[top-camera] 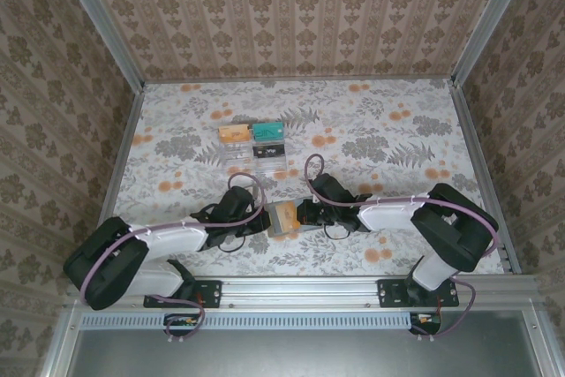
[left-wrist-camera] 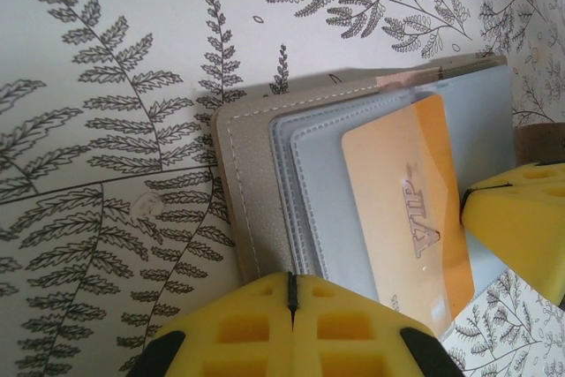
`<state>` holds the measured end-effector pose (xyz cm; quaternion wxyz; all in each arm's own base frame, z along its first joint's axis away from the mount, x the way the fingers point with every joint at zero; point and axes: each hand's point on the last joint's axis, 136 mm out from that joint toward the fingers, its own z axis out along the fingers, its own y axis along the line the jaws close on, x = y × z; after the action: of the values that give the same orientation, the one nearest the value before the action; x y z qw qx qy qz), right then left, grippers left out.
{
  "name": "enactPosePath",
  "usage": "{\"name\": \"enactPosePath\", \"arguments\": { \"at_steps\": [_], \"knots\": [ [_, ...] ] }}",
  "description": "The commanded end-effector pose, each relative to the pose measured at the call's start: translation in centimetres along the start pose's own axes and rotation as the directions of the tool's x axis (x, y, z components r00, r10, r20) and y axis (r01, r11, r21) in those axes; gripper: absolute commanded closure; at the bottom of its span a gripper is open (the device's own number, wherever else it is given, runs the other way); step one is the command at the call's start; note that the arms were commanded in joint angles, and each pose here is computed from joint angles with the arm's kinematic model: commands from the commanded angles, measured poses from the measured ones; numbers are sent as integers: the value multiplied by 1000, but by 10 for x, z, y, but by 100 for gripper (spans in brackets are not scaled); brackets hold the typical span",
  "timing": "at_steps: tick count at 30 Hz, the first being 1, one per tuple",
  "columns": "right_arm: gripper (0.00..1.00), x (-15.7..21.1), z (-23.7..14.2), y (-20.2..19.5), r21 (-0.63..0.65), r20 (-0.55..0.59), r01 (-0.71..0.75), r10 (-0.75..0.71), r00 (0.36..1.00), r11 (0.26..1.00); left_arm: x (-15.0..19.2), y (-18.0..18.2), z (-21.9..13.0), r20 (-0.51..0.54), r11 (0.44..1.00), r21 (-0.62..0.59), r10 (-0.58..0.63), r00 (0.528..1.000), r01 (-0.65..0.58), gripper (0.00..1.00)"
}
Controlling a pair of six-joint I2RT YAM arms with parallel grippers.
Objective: Take the credit cards out of the card holder
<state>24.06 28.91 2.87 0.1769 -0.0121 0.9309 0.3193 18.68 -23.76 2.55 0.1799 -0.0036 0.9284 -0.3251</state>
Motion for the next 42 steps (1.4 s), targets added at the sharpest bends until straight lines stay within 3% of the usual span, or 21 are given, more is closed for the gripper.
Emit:
{"name": "enactPosePath", "arguments": {
  "at_steps": [1, 6, 12, 20, 25, 31, 42],
  "knots": [
    [86, 1, -4, -1, 1, -1, 15, -15, 1000, 1000, -2, -5, -6, 5, 1000, 3, 8, 1000, -8, 100],
    [74, -1, -3, 5, -22, -1, 33, -33, 999, 999, -11, -25, -16, 35, 998, 38, 46, 998, -48, 100],
    [73, -2, -1, 10, -36, -11, 47, -48, 999, 998, -10, -42, -10, 23, 994, 83, 72, 997, -73, 100],
    [74, 2, 7, 8, -42, -30, 35, -36, 999, 998, 3, -23, 13, -53, 999, 15, 48, 997, -47, 100],
    [79, 3, 10, 7, -50, -36, 29, -31, 999, 998, 7, -19, 14, -64, 999, 9, 40, 997, -39, 100],
    [94, 1, 5, -2, -29, -22, 14, -14, 1000, 999, 6, -15, 11, -61, 999, -16, 43, 997, -44, 100],
    [96, -1, -11, -37, 12, -7, -20, 20, 1000, 1000, 7, -6, 6, -59, 998, -40, 38, 998, -41, 100]
  ]
}}
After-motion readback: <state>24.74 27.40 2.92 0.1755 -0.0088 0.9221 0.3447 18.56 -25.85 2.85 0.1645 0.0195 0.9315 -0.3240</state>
